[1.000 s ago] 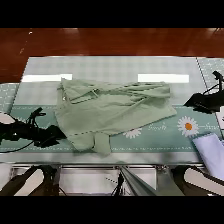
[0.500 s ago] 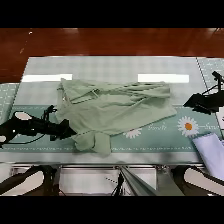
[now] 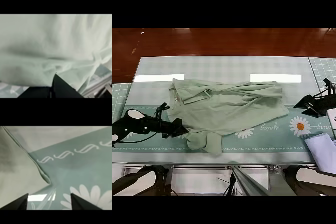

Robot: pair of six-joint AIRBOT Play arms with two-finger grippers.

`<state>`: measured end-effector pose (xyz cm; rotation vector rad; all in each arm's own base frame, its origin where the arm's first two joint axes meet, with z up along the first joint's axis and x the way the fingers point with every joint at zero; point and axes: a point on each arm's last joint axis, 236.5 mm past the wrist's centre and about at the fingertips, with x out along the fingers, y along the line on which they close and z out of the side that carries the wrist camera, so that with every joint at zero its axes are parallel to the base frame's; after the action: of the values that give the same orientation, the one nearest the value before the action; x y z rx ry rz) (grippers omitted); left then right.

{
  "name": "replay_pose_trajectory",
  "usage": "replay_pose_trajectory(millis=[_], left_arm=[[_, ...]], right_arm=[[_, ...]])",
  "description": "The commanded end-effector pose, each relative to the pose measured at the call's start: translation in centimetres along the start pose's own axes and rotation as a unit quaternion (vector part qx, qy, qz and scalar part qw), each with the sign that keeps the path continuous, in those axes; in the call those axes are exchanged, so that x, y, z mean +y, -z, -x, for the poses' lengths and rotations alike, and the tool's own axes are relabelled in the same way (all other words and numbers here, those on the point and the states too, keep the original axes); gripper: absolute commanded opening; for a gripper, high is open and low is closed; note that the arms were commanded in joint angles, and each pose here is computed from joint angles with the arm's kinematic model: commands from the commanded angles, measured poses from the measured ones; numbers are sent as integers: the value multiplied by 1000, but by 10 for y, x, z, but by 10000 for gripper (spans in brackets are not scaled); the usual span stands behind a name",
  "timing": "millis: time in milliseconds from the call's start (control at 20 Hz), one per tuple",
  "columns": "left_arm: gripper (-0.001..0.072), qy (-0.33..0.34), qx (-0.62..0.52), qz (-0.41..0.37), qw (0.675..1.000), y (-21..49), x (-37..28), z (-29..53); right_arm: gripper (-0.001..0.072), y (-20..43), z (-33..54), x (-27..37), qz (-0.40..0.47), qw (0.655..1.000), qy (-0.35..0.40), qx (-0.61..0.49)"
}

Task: Fold the shirts.

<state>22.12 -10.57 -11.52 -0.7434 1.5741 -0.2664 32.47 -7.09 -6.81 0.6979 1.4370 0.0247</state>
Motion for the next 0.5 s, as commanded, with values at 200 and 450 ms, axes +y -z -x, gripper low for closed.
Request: replay_pose_trajectory(millis=[200, 450], left_arm=[[21, 33, -41, -11, 999, -24, -28, 17], [21, 55, -83, -5, 995, -48, -43, 26]], right_arm=[[582, 12, -74, 27, 1, 996, -41, 77], [33, 19, -76, 74, 92, 991, -53, 86]])
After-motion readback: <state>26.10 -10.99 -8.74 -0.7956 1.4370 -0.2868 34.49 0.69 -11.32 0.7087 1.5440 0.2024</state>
